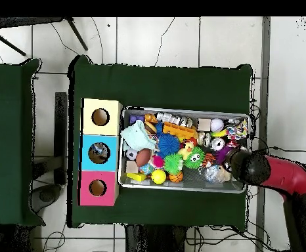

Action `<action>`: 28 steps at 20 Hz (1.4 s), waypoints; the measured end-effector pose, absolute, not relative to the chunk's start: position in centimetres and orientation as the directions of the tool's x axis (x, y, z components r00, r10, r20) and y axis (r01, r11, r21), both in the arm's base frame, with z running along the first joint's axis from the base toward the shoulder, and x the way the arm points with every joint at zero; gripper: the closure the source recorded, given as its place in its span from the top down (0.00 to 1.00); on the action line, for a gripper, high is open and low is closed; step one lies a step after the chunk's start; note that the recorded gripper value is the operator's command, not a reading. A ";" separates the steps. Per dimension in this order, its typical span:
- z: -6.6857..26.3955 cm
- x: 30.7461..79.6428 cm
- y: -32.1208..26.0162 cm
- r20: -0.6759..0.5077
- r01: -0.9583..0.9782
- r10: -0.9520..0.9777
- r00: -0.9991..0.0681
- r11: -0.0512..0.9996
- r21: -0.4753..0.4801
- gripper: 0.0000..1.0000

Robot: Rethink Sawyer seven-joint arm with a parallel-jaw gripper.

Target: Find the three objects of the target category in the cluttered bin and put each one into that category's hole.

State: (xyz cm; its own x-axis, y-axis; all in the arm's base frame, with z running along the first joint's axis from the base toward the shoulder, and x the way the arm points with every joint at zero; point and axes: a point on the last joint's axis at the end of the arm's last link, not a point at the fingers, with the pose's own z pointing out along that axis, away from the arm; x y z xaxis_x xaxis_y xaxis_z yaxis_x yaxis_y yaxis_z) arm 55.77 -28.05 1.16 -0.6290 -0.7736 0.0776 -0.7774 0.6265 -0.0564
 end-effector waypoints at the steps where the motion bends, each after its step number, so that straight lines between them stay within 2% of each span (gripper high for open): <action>1: 1.6 56.1 -27.8 0.084 -0.779 -0.774 -0.627 0.625 -0.051 0.00; 9: 5.4 59.1 -24.4 0.103 -0.790 -0.784 -0.612 0.612 -0.041 0.00; 15: 8.6 61.9 -21.0 0.041 -0.766 -0.765 -0.643 0.641 -0.050 0.00; 28: 11.1 64.4 -11.5 -0.052 -0.711 -0.709 -0.703 0.703 0.024 0.00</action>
State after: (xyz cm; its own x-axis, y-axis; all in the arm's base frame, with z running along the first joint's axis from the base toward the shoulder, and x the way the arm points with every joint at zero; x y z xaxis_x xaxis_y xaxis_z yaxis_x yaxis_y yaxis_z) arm 64.40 -11.47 11.05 -0.7034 -0.7089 -0.0522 -0.7105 0.7032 0.0244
